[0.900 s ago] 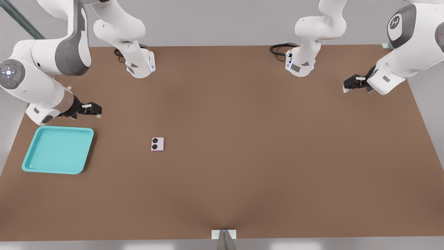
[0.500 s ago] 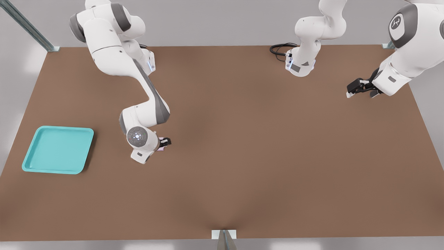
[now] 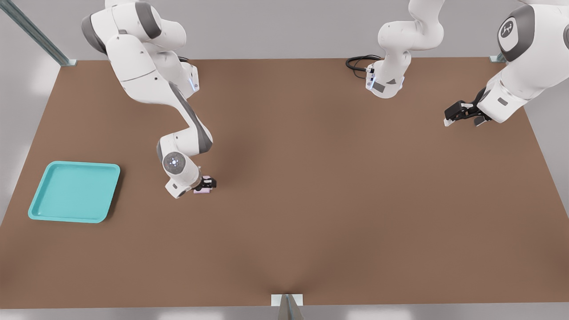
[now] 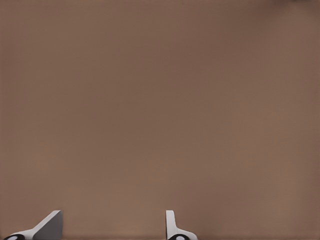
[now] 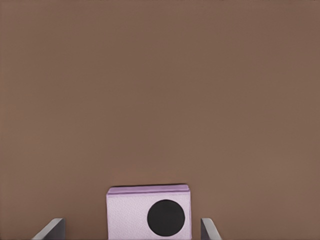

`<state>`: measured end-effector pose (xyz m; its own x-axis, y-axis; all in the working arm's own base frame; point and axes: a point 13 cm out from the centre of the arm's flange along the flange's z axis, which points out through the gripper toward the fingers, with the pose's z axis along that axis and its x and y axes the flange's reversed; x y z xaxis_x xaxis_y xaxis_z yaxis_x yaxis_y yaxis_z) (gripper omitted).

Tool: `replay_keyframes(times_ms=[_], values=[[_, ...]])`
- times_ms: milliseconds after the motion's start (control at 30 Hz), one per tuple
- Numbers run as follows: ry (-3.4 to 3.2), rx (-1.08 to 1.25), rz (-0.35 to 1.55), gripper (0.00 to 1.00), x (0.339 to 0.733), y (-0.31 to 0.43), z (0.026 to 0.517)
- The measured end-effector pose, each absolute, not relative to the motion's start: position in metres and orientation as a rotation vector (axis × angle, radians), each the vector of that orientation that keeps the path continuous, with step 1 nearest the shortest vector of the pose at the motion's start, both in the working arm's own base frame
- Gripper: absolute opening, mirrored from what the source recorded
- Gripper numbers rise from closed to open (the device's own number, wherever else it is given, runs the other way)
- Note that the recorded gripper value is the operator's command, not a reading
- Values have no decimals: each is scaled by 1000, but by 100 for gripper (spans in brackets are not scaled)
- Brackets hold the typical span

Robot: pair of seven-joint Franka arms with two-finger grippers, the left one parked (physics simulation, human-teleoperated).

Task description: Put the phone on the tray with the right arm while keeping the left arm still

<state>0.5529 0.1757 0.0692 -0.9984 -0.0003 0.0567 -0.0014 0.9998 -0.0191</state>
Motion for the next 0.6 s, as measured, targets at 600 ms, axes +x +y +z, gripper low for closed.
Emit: replay_keyframes(times_ms=[600], values=[[-3162, -66, -26, 93, 547, 165, 33]])
